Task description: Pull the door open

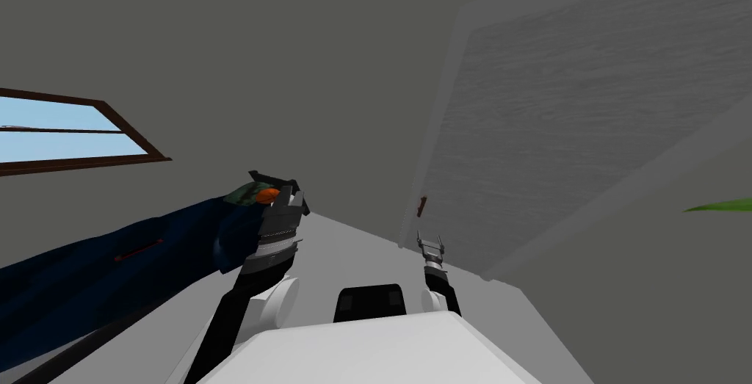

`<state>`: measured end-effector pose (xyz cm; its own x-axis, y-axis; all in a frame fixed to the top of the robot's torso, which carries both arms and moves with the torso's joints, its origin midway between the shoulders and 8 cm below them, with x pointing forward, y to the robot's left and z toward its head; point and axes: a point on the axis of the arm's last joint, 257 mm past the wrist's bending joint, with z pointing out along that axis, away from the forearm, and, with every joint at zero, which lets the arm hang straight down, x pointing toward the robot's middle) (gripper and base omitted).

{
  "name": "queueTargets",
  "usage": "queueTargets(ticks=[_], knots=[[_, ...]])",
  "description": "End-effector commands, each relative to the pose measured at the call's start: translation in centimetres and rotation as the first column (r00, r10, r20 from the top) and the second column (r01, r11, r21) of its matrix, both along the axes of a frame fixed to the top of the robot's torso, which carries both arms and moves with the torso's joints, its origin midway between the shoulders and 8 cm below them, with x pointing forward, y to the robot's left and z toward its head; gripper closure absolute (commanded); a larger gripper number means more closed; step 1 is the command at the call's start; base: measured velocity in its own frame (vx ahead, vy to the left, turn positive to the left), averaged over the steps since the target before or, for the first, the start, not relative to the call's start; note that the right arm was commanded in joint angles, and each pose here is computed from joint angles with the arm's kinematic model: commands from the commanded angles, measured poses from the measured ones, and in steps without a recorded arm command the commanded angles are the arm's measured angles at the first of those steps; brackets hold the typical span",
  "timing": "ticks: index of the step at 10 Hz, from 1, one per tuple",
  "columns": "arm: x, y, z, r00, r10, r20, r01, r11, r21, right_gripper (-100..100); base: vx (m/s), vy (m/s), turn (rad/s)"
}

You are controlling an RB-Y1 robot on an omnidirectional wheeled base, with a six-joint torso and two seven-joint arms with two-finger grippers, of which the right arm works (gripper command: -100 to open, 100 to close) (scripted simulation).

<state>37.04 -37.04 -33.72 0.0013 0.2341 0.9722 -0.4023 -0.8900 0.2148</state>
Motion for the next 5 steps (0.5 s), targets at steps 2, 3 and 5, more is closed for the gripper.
queueTargets(ticks=[2,3,5], knots=[[-0.7,-0.8,-1.5,0.9997,-0.023,0.001,0.023,0.998,0.065,-100,0.058,-0.093,0.143],[-0.9,-1.0,-1.9,0.9996,-0.03,0.001,0.03,0.996,0.081,-100,0.059,-0.107,0.175],[-1.4,-1.6,-2.9,0.9989,-0.048,0.002,0.047,0.991,0.124,-100,0.067,-0.098,0.174]])
